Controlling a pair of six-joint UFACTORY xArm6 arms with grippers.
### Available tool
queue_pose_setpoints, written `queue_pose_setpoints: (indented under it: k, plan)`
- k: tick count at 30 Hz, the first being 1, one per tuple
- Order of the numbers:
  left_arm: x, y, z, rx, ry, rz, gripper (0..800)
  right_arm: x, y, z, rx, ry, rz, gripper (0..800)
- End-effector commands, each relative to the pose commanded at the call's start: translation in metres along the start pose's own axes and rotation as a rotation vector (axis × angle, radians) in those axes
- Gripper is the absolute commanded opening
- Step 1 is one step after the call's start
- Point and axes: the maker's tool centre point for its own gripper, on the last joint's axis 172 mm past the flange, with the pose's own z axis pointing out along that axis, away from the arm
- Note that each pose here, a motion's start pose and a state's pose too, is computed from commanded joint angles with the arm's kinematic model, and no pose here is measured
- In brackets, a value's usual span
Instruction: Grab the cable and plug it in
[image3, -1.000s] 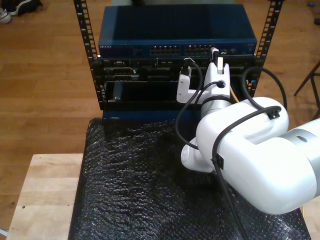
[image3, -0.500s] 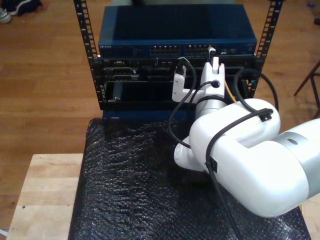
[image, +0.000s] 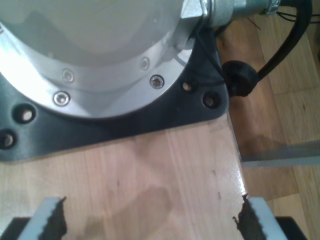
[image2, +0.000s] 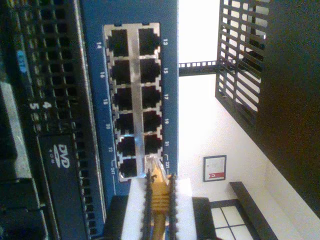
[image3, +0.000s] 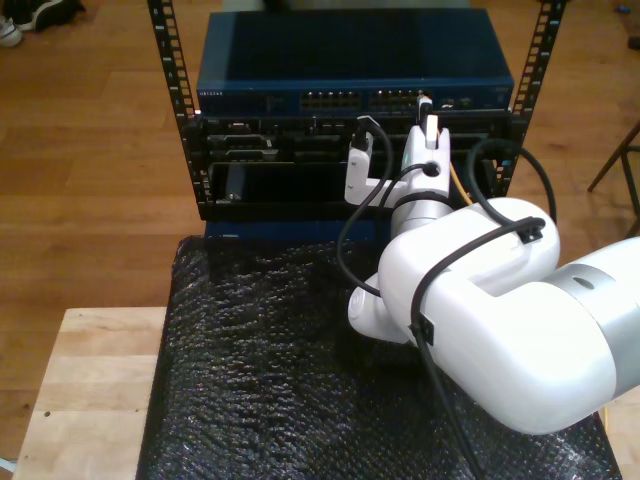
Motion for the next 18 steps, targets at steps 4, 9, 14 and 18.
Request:
queue_pose_setpoints:
  k: [4,9,14,18]
  plan:
    - [0.0000,0.0000,0.0000,0.000,0.000,0.000,800,0.0000,0.0000,0.0000,0.000,0.000,0.000,0]
    - [0.0000,0.0000,0.0000,0.000,0.000,0.000,800,-0.0005,-0.0007,-0.0003,0.000,-0.002,-0.001,0]
    - [0.0000,0.0000,0.0000,0.000,0.000,0.000,800,-0.0004,-0.0001,0.0000,-0.001,-0.002,0.000,0]
    - [0.0000,0.0000,0.0000,0.000,0.000,0.000,800,-0.0001,0.0011,0.0006,-0.004,-0.002,0.002,0]
